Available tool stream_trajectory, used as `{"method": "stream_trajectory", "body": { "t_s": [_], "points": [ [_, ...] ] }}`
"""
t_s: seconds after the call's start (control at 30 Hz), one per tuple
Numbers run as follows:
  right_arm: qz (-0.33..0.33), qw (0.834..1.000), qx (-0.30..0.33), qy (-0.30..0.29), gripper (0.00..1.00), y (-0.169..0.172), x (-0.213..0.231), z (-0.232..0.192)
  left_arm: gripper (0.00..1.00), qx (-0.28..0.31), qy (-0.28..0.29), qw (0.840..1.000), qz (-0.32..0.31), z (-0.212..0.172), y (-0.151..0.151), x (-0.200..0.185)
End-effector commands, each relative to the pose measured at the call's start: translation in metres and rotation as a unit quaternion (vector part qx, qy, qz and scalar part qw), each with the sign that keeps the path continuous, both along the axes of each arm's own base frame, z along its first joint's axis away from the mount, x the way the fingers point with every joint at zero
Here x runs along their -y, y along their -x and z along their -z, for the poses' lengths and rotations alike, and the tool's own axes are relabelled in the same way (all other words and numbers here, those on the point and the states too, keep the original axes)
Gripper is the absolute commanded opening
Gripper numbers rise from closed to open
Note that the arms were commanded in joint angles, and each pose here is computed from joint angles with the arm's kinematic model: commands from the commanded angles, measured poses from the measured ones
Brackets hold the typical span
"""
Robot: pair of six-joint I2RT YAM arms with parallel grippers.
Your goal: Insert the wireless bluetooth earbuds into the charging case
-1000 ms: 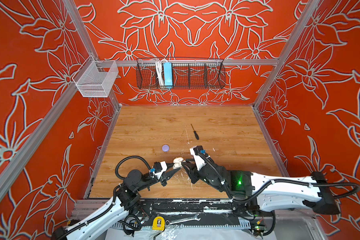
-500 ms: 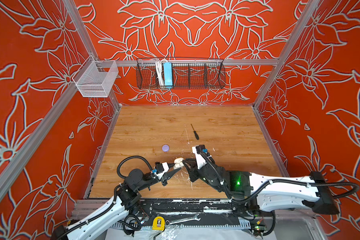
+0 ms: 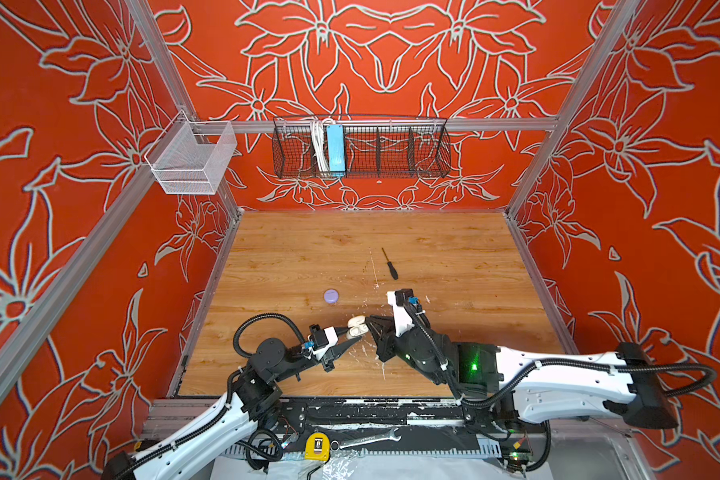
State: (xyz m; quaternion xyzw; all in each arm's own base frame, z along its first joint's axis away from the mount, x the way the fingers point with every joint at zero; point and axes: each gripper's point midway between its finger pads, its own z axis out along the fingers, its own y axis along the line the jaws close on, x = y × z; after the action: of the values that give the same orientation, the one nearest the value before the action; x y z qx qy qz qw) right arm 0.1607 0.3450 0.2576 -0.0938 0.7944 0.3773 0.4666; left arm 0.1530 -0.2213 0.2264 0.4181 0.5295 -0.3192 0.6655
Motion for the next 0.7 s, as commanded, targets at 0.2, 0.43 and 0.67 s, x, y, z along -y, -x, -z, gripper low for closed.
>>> {"method": "stream_trajectory", "body": {
  "t_s": [0.2, 0.43, 0.67],
  "points": [
    [0.004, 0.999, -0.045, -0.023, 0.22, 0.001, -0.019, 0.019, 0.00, 0.029, 0.001, 1.000, -0.007, -0.003, 0.001, -0.002],
    [0.005, 0.998, -0.051, -0.023, 0.21, 0.001, -0.023, 0.022, 0.00, 0.030, 0.002, 0.999, -0.025, -0.003, -0.003, -0.006],
    [0.012, 0.998, -0.054, -0.014, 0.30, 0.000, -0.022, 0.029, 0.00, 0.024, 0.000, 0.999, -0.045, -0.001, -0.010, -0.009]
  ]
}}
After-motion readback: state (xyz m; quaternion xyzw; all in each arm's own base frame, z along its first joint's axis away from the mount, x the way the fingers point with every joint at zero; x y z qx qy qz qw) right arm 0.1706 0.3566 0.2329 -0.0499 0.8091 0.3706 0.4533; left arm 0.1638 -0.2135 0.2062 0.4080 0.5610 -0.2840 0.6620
